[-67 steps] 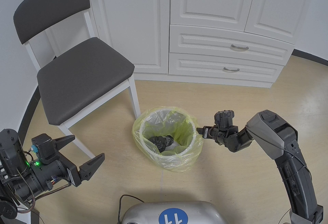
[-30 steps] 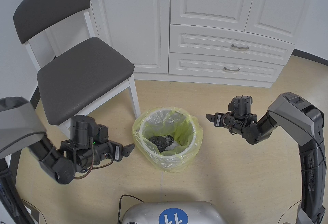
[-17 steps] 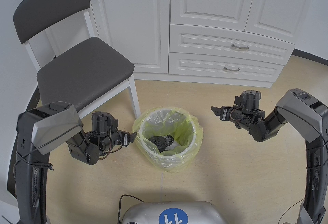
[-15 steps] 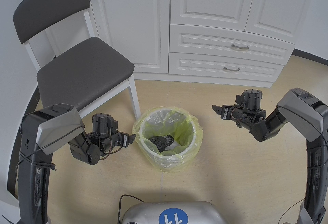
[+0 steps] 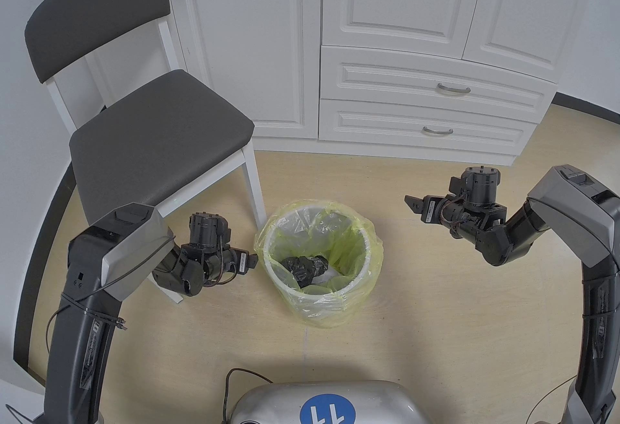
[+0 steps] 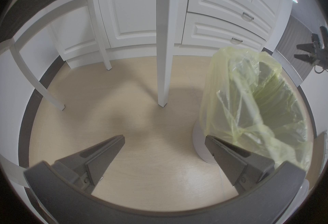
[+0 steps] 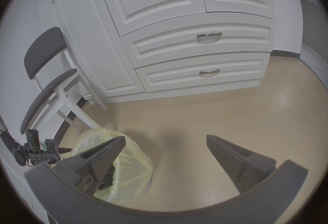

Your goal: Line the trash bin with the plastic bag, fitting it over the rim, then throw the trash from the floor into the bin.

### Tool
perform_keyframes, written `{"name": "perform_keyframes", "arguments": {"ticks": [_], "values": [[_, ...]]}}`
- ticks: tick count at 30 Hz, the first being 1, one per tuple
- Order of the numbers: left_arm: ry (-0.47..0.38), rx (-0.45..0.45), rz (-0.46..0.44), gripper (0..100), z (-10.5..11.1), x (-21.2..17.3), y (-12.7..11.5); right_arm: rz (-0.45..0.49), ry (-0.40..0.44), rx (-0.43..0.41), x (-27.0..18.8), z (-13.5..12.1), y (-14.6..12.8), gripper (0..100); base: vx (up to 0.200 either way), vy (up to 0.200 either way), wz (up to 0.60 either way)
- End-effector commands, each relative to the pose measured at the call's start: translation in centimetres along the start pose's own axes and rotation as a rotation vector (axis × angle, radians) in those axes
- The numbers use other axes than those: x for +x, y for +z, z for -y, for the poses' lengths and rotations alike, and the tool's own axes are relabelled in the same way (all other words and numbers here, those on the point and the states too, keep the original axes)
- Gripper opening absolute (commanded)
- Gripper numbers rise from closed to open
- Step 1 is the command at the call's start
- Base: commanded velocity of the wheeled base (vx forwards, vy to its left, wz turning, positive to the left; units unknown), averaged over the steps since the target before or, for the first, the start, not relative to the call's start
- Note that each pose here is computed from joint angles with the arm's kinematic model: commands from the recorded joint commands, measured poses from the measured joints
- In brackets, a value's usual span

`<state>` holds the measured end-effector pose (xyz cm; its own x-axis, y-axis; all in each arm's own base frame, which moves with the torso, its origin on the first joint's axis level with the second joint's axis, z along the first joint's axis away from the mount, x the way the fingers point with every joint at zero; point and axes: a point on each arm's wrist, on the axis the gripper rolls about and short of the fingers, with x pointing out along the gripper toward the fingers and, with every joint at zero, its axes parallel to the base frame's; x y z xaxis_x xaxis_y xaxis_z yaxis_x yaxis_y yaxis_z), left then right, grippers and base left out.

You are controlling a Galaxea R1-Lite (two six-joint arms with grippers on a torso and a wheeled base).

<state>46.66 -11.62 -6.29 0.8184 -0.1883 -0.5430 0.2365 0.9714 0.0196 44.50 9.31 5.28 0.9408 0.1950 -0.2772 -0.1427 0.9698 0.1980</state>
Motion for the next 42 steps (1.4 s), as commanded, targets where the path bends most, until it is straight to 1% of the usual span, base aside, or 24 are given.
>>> {"name": "perform_keyframes", "arguments": {"ticks": [1, 3, 5, 6, 7, 8, 9, 10, 13, 15, 16, 17, 21, 26, 29, 31, 33, 35, 37, 38, 39, 40, 41, 42], "values": [[0.028, -0.003, -0.031, 100, -0.8, 1.2, -1.3, -0.006, -0.006, -0.022, -0.8, 0.2, 0.2, 100, 0.0, 0.0, 0.0], [0.037, -0.006, -0.044, 100, -1.3, 0.4, -1.3, -0.006, -0.001, -0.043, -1.8, 0.0, 0.6, 100, 0.0, 0.0, 0.0], [0.032, 0.019, -0.062, 100, -1.8, -2.7, -0.3, 0.006, 0.03, -0.093, -3.9, -0.5, 1.1, 100, 0.0, 0.0, 0.0], [0.032, 0.019, -0.062, 100, -1.8, -2.7, -0.3, 0.006, 0.03, -0.093, -3.9, -0.5, 1.1, 100, 0.0, 0.0, 0.0], [0.031, 0.043, -0.077, 100, -1.9, -5.0, -0.1, 0.028, 0.042, -0.126, -5.6, -0.8, 1.3, 100, 0.0, 0.0, 0.0], [0.031, 0.046, -0.077, 100, -1.9, -5.4, 0.0, 0.031, 0.042, -0.132, -5.8, -0.8, 1.3, 100, 0.0, 0.0, 0.0], [0.027, 0.059, -0.066, 100, -1.8, -7.6, 0.1, 0.053, 0.042, -0.159, -7.4, -0.9, 1.2, 100, 0.0, 0.0, 0.0], [0.024, 0.063, -0.057, 100, -1.6, -8.5, 0.2, 0.06, 0.042, -0.167, -8.0, -1.0, 1.1, 100, 0.0, 0.0, 0.0], [0.0, 0.09, -0.01, 100, -0.5, -14.0, 0.0, 0.058, 0.029, -0.175, -11.8, -0.7, -0.2, 100, 0.0, 0.0, 0.0], [-0.009, 0.097, 0.002, 100, -0.3, -15.0, 0.1, 0.056, 0.026, -0.175, -12.5, -0.6, -0.5, 100, 0.0, 0.0, 0.0], [-0.052, 0.112, 0.036, 100, 0.6, -18.7, -0.2, 0.046, 0.009, -0.175, -15.0, -0.3, -1.6, 100, 0.0, 0.0, 0.0], [-0.081, 0.124, 0.067, 100, 1.2, -21.1, -0.4, 0.067, 0.001, -0.174, -16.5, -0.2, -1.8, 100, 0.0, 0.0, 0.0], [-0.124, 0.141, 0.149, 100, 2.2, -26.4, -0.9, 0.154, -0.052, -0.163, -19.5, 0.7, -1.4, 100, 0.0, 0.0, 0.0], [-0.135, 0.131, 0.25, 100, 2.0, -31.4, -1.7, 0.194, -0.131, -0.142, -23.0, 1.4, -0.8, 100, 0.0, 0.0, 0.0], [-0.135, 0.066, 0.345, 100, 1.5, -34.9, -1.8, 0.274, -0.155, -0.087, -25.4, 1.4, 0.2, 100, 0.0, 0.0, 0.0], [-0.143, 0.016, 0.465, 100, 1.1, -38.0, -1.2, 0.384, -0.16, -0.058, -28.0, 1.0, 1.4, 100, 0.0, 0.0, 0.0], [-0.139, -0.011, 0.542, 100, 0.8, -40.0, -0.7, 0.449, -0.164, -0.063, -29.8, 0.7, 2.2, 100, 0.0, 0.0, 0.0], [-0.104, -0.045, 0.604, 100, 0.2, -41.9, -0.2, 0.508, -0.163, -0.085, -31.5, 0.5, 2.9, 100, 0.0, 0.0, 0.0], [-0.087, -0.067, 0.624, 100, -0.1, -42.9, 0.1, 0.537, -0.163, -0.081, -32.4, 0.5, 3.3, 100, 0.0, 0.0, 0.0], [-0.053, -0.107, 0.643, 100, -0.7, -44.5, 0.4, 0.573, -0.179, -0.069, -33.8, 0.4, 3.5, 100, 0.0, 0.0, 0.0], [-0.053, -0.107, 0.643, 100, -0.7, -44.5, 0.4, 0.573, -0.179, -0.069, -33.8, 0.4, 3.5, 100, 0.0, 0.0, 0.0], [-0.016, -0.154, 0.678, 100, -1.2, -46.5, 1.0, 0.612, -0.211, -0.052, -35.2, 0.4, 3.8, 100, 0.0, 0.0, 0.0], [-0.014, -0.158, 0.679, 100, -1.2, -46.6, 1.0, 0.61, -0.213, -0.051, -35.3, 0.4, 3.8, 100, 0.0, 0.0, 0.0], [0.007, -0.194, 0.7, 100, -1.5, -48.5, 1.2, 0.649, -0.234, -0.036, -36.5, 0.4, 4.1, 100, 0.0, 0.0, 0.0]]}}
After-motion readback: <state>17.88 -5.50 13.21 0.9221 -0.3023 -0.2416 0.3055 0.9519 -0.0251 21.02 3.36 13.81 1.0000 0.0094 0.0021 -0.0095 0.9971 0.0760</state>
